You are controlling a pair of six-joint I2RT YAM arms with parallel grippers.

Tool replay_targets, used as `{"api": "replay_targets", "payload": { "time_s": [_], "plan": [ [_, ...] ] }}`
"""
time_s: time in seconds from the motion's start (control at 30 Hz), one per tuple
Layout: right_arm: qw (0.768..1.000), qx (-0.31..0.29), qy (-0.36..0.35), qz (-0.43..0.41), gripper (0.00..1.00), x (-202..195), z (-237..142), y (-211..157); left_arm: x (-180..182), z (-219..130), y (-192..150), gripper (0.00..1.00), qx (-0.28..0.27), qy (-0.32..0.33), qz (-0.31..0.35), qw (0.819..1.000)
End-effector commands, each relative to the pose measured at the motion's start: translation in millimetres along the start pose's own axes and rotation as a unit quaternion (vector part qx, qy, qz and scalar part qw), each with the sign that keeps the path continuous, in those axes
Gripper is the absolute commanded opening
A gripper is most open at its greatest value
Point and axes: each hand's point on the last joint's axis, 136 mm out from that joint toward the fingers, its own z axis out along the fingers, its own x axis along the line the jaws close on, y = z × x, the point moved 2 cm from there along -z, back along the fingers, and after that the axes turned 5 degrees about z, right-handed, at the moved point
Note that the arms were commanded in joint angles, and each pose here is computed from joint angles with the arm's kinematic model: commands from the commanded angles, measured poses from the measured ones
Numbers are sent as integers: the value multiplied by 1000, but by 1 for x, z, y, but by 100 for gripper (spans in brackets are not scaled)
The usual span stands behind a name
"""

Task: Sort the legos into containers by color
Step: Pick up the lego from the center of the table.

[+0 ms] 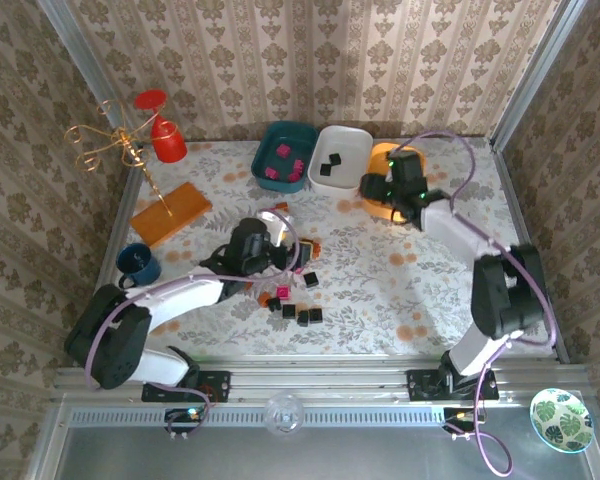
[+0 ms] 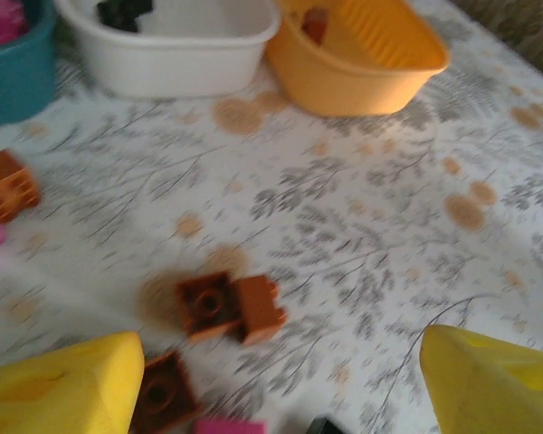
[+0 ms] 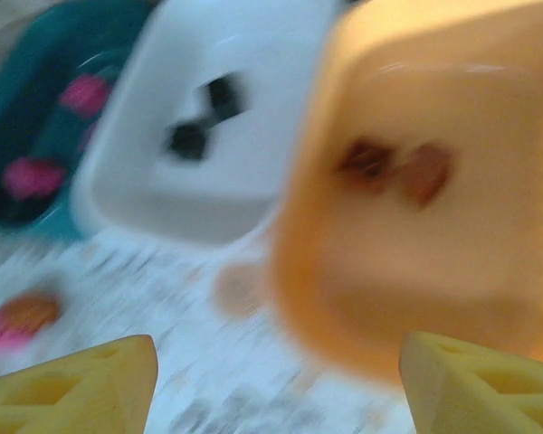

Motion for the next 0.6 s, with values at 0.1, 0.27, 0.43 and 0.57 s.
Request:
{"api": "replay_targets", "payload": {
  "time_s": [0.1, 0.27, 0.43, 0.57],
  "plan": [
    [983, 45, 112, -140, 78, 70, -22, -92, 28, -41, -32, 82, 25, -7, -52, 998],
    [962, 95, 108, -234, 81, 82, -6, -136, 31, -55, -25, 82, -4, 2, -50, 999],
    [953, 137, 100, -252, 80, 83, 26, -161, 31, -53, -27, 82, -3, -1, -50, 999],
    [947, 155, 102, -263, 77, 88, 44, -173, 32, -49, -29, 82, 4, -1, -53, 999]
  ]
}}
